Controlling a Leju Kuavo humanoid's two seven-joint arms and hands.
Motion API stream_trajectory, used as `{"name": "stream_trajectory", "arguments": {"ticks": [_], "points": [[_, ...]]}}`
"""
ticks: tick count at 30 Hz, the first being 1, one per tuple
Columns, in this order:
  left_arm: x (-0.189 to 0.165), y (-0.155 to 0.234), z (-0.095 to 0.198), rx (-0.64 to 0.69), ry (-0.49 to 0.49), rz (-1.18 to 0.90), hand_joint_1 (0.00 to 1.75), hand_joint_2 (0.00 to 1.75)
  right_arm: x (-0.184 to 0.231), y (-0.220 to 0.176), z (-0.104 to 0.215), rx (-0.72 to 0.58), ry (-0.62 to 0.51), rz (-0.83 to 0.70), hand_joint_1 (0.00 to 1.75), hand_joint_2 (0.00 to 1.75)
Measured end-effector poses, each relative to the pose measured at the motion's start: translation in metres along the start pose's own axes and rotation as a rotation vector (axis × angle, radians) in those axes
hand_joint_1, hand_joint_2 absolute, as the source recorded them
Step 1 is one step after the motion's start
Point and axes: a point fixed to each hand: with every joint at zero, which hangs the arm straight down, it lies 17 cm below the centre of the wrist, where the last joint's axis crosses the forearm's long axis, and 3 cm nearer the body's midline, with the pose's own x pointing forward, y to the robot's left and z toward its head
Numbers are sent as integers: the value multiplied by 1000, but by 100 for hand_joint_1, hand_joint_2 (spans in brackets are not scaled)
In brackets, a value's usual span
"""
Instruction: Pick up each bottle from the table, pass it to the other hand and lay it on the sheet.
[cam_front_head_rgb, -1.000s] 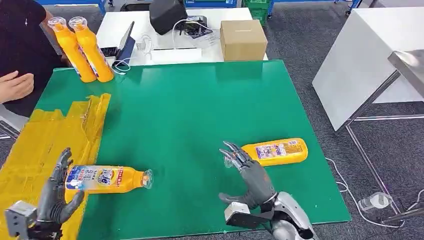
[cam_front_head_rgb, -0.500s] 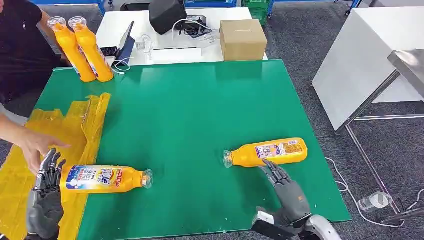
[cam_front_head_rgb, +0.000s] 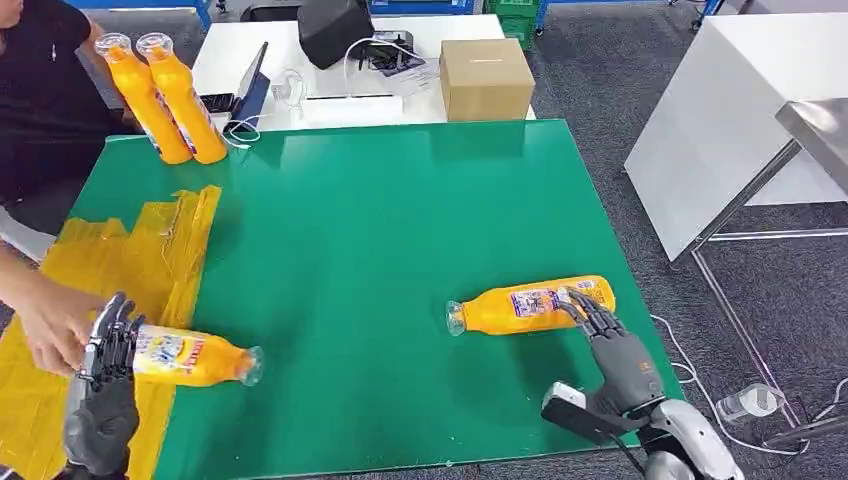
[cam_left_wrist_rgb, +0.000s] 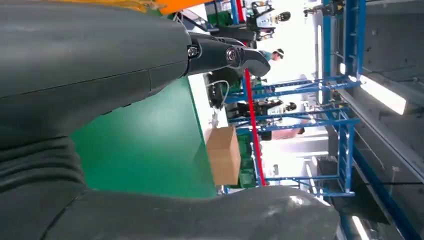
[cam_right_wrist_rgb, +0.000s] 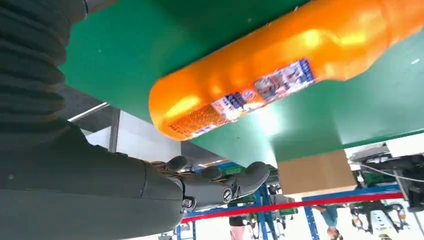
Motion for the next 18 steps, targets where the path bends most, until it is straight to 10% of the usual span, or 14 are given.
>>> {"name": "stream_trajectory", "arguments": {"ticks": [18], "points": [[7, -6, -14, -3, -54, 12, 0, 0, -12, -3, -34, 36, 4, 9, 0, 175]]}}
